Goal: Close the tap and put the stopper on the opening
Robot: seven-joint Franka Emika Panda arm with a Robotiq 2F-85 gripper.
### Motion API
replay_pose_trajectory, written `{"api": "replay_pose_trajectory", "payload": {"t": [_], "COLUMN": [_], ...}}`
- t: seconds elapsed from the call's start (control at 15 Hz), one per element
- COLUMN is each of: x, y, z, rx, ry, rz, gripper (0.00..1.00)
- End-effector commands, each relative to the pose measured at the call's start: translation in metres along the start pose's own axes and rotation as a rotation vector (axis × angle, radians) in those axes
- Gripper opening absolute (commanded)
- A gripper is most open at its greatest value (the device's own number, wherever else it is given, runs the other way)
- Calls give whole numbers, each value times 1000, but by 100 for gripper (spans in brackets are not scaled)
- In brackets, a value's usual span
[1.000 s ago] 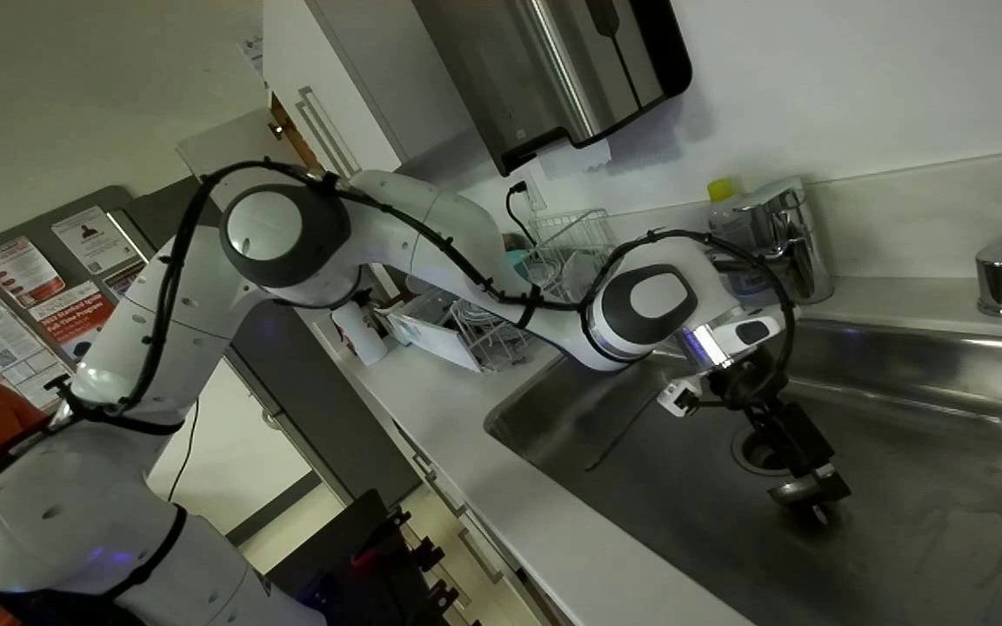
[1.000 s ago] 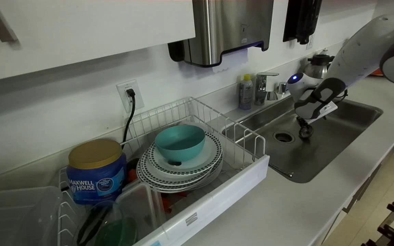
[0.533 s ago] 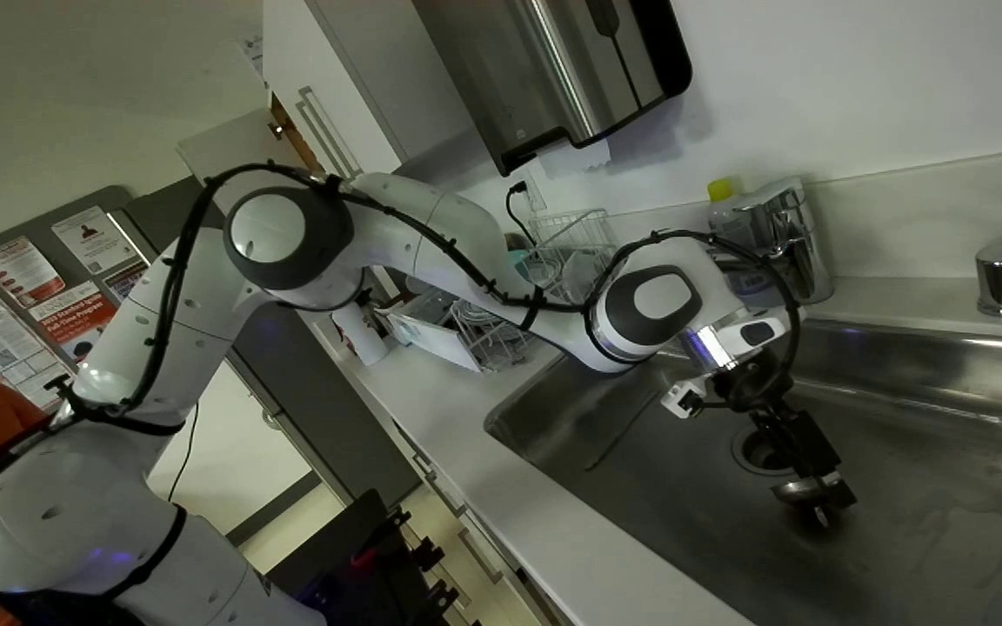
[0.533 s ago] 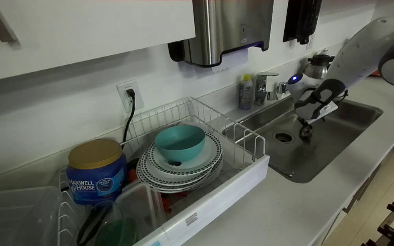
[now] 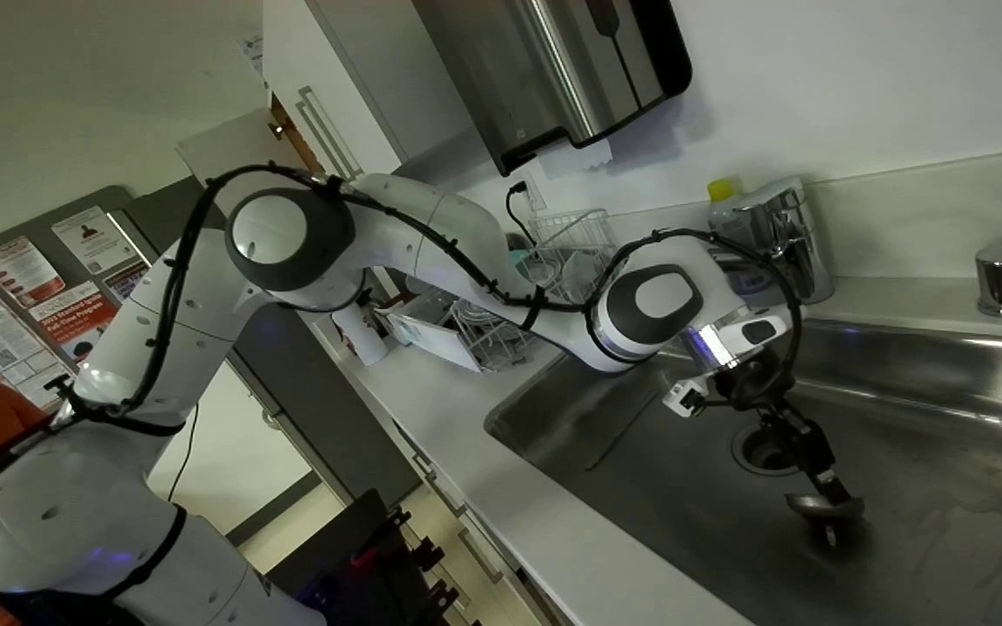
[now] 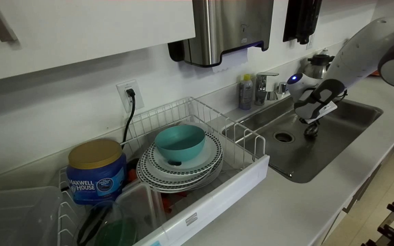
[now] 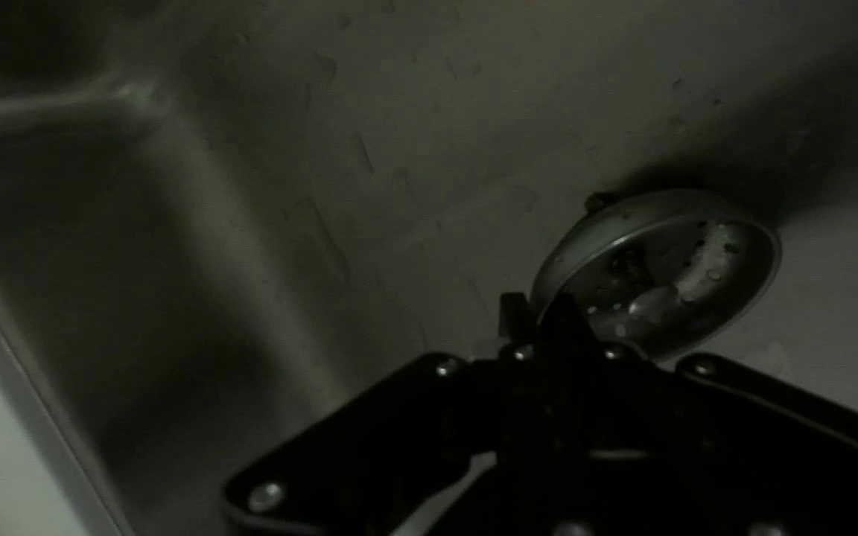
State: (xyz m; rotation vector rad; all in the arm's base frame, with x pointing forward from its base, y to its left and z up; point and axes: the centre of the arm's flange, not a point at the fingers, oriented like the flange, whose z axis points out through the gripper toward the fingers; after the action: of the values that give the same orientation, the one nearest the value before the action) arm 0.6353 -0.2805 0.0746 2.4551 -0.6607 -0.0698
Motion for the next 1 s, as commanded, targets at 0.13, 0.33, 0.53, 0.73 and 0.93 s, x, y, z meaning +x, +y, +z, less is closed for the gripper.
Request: {"api": "replay_pose_trajectory", "payload": {"t": [0.13, 0.33, 0.53, 0.73, 0.93], "x": [6, 7, 4, 5, 9], "y": [1, 1, 9, 21, 32], "z": [-3, -4, -11, -17, -19], "rx": [-34, -32, 14, 71, 148], "ry": [-8, -7, 11, 39, 68], "rz": [5, 4, 9, 17, 22], "gripper": [1, 1, 1, 1, 1]}}
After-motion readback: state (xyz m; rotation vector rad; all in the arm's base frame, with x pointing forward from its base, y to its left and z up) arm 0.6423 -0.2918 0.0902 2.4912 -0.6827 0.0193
